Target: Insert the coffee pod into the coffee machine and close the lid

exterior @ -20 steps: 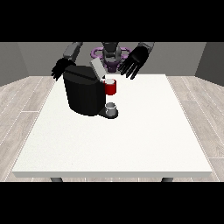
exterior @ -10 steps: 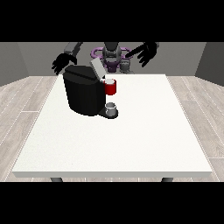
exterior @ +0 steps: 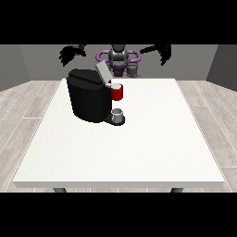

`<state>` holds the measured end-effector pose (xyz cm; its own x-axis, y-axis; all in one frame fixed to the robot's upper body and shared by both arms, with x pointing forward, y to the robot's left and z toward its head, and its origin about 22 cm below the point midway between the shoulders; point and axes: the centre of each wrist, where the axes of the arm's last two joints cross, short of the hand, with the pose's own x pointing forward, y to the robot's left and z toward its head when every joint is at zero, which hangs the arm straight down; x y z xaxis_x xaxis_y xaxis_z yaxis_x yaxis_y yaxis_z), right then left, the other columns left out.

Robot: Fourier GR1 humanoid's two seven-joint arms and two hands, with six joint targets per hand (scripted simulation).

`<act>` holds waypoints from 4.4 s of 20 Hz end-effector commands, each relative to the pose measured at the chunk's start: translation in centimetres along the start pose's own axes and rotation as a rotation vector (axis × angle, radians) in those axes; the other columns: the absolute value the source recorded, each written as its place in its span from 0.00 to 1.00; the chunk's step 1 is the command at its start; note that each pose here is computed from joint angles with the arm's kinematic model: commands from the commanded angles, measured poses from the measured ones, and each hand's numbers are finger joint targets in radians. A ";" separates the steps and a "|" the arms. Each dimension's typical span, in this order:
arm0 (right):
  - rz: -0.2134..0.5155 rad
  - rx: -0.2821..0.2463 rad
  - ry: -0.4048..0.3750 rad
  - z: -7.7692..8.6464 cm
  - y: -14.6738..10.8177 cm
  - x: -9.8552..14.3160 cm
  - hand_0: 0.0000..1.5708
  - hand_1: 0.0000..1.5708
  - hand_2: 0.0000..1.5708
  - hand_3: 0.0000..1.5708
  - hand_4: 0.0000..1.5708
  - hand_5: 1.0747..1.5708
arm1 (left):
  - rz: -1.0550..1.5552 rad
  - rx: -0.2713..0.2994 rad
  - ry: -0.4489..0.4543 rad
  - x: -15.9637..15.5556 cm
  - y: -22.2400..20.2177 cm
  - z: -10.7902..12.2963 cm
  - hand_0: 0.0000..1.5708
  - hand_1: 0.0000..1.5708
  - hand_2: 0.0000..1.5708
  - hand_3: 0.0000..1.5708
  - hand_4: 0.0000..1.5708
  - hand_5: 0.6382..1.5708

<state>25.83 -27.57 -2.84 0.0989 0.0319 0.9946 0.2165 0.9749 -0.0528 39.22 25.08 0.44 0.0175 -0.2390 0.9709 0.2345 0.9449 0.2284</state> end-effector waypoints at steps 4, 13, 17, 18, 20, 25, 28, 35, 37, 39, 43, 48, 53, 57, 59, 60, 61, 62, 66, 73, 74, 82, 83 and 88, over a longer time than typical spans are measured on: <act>0.025 0.124 -0.085 -0.9 0.7 4.3 0.00 0.00 0.00 0.00 0.00 1.00 | 0.138 0.032 0.053 -4.5 -1.4 3.3 0.00 0.00 0.00 0.00 0.00 1.00; 0.070 0.206 -0.140 -2.8 0.1 6.7 0.00 0.00 0.00 0.00 0.00 1.00 | 0.236 -0.021 0.013 -4.0 -2.9 4.5 0.00 0.00 0.00 0.00 0.00 1.00; 0.099 0.264 -0.178 -2.7 3.2 7.5 0.00 0.00 0.00 0.00 0.15 1.00 | 0.243 -0.010 -0.027 -3.7 -3.2 5.6 0.00 0.00 0.00 0.00 0.14 1.00; 0.116 0.290 -0.183 -3.4 2.1 8.8 0.00 0.00 0.00 0.00 0.14 1.00 | 0.218 0.003 -0.035 -3.0 -2.6 5.6 0.00 0.00 0.00 0.00 0.07 1.00; 0.071 0.296 -0.254 -4.5 1.9 9.8 0.00 0.00 0.00 0.00 0.00 1.00 | 0.225 0.034 -0.085 -1.5 -1.4 5.3 0.00 0.00 0.00 0.00 0.00 1.00; 0.069 0.314 -0.226 -4.4 5.3 8.6 0.00 0.00 0.00 0.00 0.00 1.00 | 0.258 0.045 -0.094 -1.3 -1.0 6.6 0.00 0.00 0.00 0.00 0.00 1.00; 0.044 0.348 -0.220 -5.1 4.2 9.1 0.00 0.00 0.00 0.00 0.00 1.00 | 0.230 0.079 -0.085 -2.2 -0.6 8.6 0.00 0.00 0.00 0.00 0.00 1.00; 0.070 0.304 -0.193 -7.5 4.9 9.2 0.00 0.00 0.00 0.00 0.00 1.00 | 0.212 0.050 -0.110 0.6 -3.6 8.1 0.00 0.00 0.00 0.00 0.00 1.00; 0.055 0.342 -0.205 -7.5 4.6 8.6 0.00 0.00 0.00 0.00 0.00 1.00 | 0.225 0.078 -0.109 0.7 -0.4 9.0 0.00 0.00 0.00 0.00 0.00 1.00; 0.042 0.355 -0.243 -8.1 5.7 10.2 0.00 0.00 0.00 0.00 0.00 1.00 | 0.195 0.118 -0.156 -0.4 0.3 9.5 0.00 0.00 0.00 0.00 0.00 1.00; 0.100 0.345 -0.232 -8.4 5.0 8.4 0.00 0.00 0.00 0.00 0.00 1.00 | 0.200 0.095 -0.163 1.9 -0.4 9.5 0.00 0.00 0.00 0.00 0.00 1.00; 0.101 0.355 -0.258 -9.5 6.8 9.9 0.00 0.00 0.00 0.00 0.00 1.00 | 0.191 0.130 -0.173 2.0 0.5 9.4 0.00 0.00 0.00 0.00 0.08 1.00; 0.094 0.359 -0.280 -10.7 7.4 12.4 0.00 0.00 0.00 0.00 0.00 1.00 | 0.177 0.125 -0.169 1.9 0.4 9.1 0.00 0.00 0.00 0.00 0.00 1.00; 0.097 0.385 -0.285 -10.6 7.9 11.2 0.00 0.00 0.00 0.00 0.00 1.00 | 0.189 0.122 -0.181 1.7 0.1 9.3 0.00 0.00 0.00 0.00 0.00 1.00; 0.115 0.398 -0.271 -10.1 10.2 12.4 0.00 0.00 0.00 0.00 0.00 1.00 | 0.169 0.132 -0.172 0.0 0.2 9.9 0.00 0.00 0.00 0.00 0.00 1.00; 0.129 0.389 -0.259 -10.9 8.1 11.9 0.00 0.00 0.00 0.00 0.00 1.00 | 0.182 0.118 -0.166 1.5 -1.6 9.4 0.00 0.00 0.00 0.00 0.00 1.00; 0.124 0.401 -0.302 -10.5 8.4 11.1 0.00 0.00 0.00 0.00 0.00 1.00 | 0.159 0.156 -0.184 1.1 0.1 9.5 0.00 0.00 0.00 0.00 0.00 1.00; 0.128 0.404 -0.283 -10.6 9.0 11.3 0.00 0.00 0.00 0.00 0.00 1.00 | 0.180 0.121 -0.165 1.5 -0.8 9.5 0.00 0.00 0.00 0.00 0.00 1.00; 0.138 0.417 -0.287 -11.2 9.0 13.4 0.00 0.00 0.00 0.00 0.05 1.00 | 0.164 0.155 -0.164 1.1 1.0 9.5 0.00 0.00 0.00 0.00 0.09 1.00; 0.217 0.470 -0.349 -10.7 12.2 14.3 0.00 0.00 0.00 0.00 0.04 1.00 | 0.188 0.138 -0.183 0.0 0.7 9.5 0.00 0.00 0.00 0.00 0.09 1.00; 0.232 0.499 -0.339 -9.8 15.0 15.8 0.00 0.00 0.00 0.00 0.14 1.00 | 0.178 0.164 -0.146 0.6 2.0 8.7 0.00 0.00 0.00 0.00 0.12 1.00; 0.244 0.485 -0.381 -11.2 14.0 17.0 0.00 0.00 0.00 0.00 0.07 1.00 | 0.179 0.135 -0.262 2.9 -0.4 7.8 0.00 0.00 0.00 0.00 0.12 1.00; 0.247 0.451 -0.405 -11.2 15.0 17.8 0.00 0.00 0.00 0.00 0.05 1.00 | 0.164 0.100 -0.287 3.3 -2.4 7.5 0.00 0.00 0.00 0.00 0.13 1.00; 0.141 0.583 -0.420 -9.5 15.9 15.9 0.00 0.00 0.00 0.00 0.08 1.00 | 0.204 0.134 -0.250 1.2 1.3 9.0 0.00 0.00 0.00 0.00 0.16 1.00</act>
<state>40.43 -14.26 10.84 -0.2964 0.2001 0.9339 -0.2793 0.9169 -0.2851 30.67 26.36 2.33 -0.1852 -0.0196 0.9825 0.1280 0.9908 0.0439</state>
